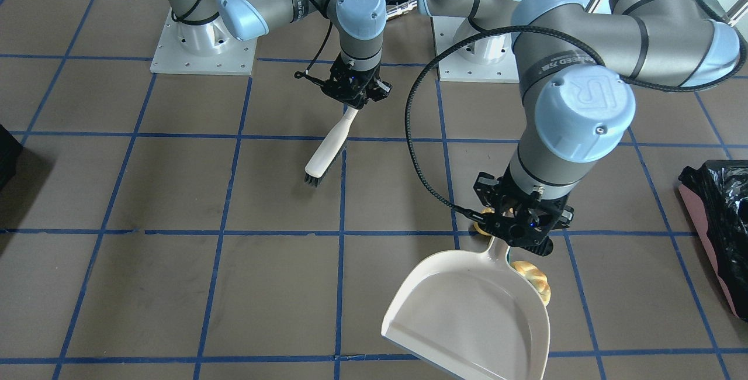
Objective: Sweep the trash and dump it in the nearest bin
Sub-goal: 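Lift the dustpan with the left gripper and set it beside the toys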
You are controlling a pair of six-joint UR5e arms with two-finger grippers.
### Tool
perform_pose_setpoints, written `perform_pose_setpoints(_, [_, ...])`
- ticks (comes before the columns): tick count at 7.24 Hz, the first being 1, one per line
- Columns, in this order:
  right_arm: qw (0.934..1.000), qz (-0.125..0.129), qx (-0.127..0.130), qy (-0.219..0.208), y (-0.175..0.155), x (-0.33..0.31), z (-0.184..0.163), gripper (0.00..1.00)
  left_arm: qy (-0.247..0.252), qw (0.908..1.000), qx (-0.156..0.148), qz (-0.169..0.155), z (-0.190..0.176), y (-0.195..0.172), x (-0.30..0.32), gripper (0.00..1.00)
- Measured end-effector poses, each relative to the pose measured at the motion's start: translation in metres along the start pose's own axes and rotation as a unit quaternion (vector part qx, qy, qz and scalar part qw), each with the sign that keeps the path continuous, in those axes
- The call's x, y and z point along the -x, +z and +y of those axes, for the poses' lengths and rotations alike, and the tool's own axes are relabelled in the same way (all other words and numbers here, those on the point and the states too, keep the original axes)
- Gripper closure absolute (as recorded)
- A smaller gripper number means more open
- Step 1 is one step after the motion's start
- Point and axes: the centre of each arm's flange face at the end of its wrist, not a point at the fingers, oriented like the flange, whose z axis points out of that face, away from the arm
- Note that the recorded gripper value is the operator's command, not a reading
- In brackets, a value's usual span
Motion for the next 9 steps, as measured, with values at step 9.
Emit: perform_pose_setpoints(9, [0.9958,-0.005,0.002,0.092,0.002,0.006,-0.003,1.00,0.315,0.9491,-0.003,0.011,0.128,0.037,0.186,1.00])
